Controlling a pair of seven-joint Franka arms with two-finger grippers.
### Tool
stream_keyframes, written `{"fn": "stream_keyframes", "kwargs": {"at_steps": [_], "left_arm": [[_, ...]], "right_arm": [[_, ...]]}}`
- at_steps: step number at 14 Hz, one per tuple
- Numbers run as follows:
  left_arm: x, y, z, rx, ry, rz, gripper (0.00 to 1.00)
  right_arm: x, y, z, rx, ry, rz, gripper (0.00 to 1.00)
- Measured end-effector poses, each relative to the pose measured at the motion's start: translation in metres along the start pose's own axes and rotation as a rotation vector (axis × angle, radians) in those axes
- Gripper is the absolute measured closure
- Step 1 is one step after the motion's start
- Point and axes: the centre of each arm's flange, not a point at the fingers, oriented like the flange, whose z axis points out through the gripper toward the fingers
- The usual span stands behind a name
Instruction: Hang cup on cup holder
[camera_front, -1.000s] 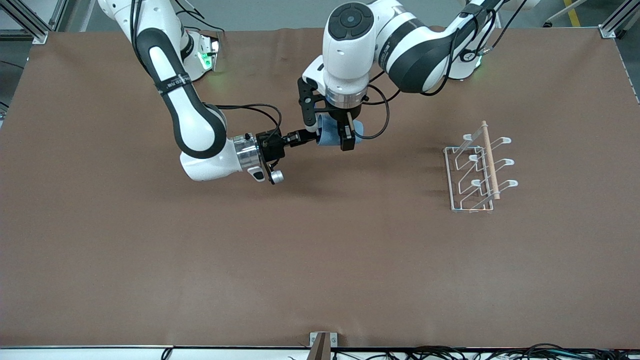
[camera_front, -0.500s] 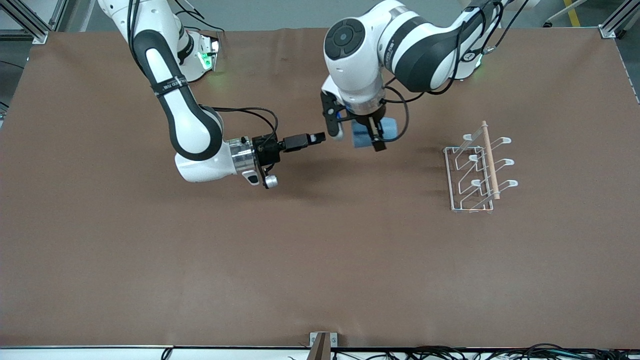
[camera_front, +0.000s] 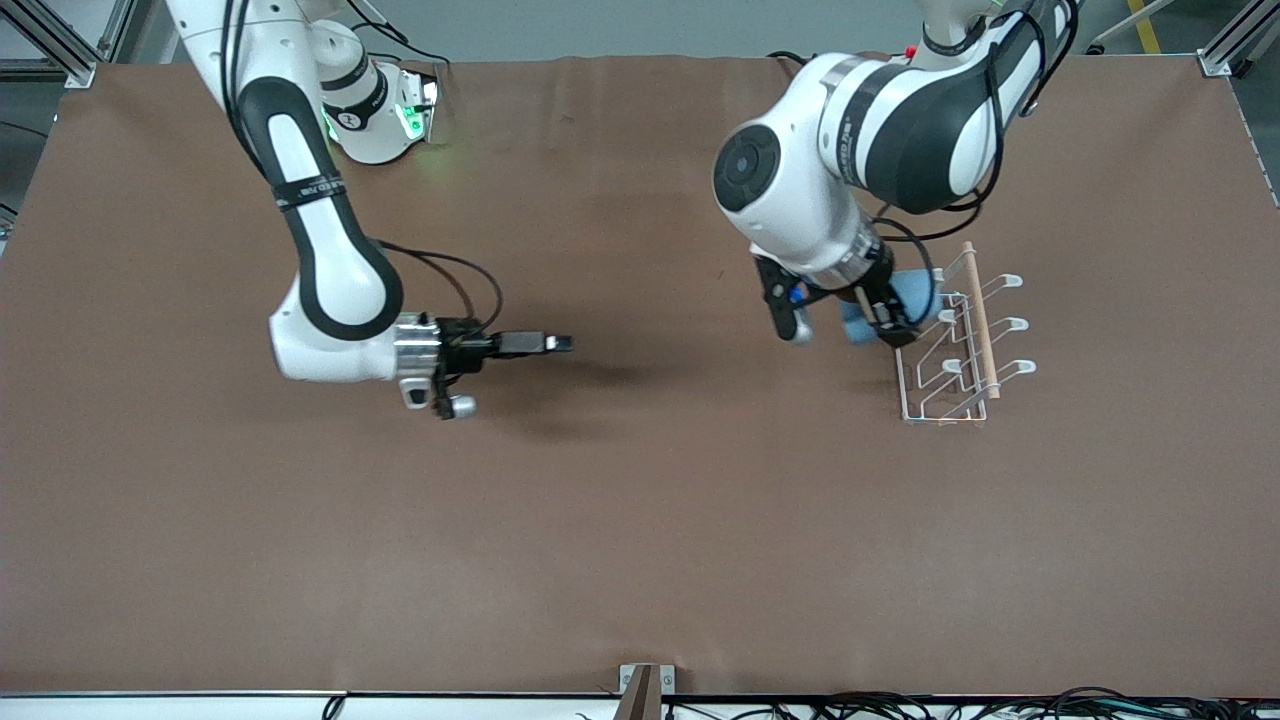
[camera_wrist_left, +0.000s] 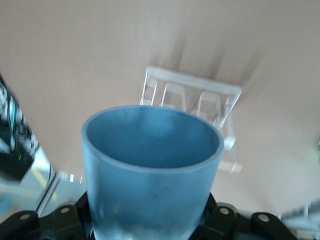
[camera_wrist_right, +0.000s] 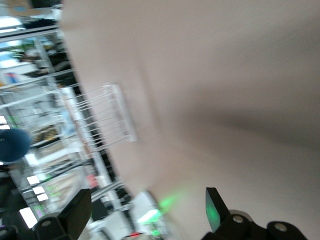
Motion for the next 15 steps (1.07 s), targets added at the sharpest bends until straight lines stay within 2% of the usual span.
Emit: {"fn": "stream_keyframes", "kwargs": {"at_steps": [2,4,5,7,10,12,15], "left_arm": [[-0.002,-0.01,0.032,0.019,-0.168,-0.002,0.22],[0.014,-0.015,0.074,0.047,-0.331,0.019,0.22],[0.024,-0.017,0.099,0.061,-0.406,0.036,0.22],[0.045,-0.016,0.14,0.088,-0.51,0.068,0.22],[0.059,-0.011,0.167,0.13,-0.578,0.046,0.22],[0.066,-0.008,0.177,0.139,-0.594,0.041,0.22],[0.079,-0.003,0.196,0.148,-0.641,0.037,0.22]], "right_arm": [[0.007,0.011,-0.07,-0.195,0.052,-0.079,0.0],[0.001,0.016,-0.139,-0.345,0.091,-0.132,0.0],[-0.004,0.019,-0.168,-0.415,0.099,-0.15,0.0],[-0.016,0.024,-0.215,-0.549,0.094,-0.18,0.0],[-0.04,0.017,-0.284,-0.717,0.056,-0.206,0.0],[-0.051,-0.007,-0.326,-0.78,0.053,-0.217,0.0],[-0.071,-0.053,-0.392,-0.872,0.079,-0.222,0.0]]}}
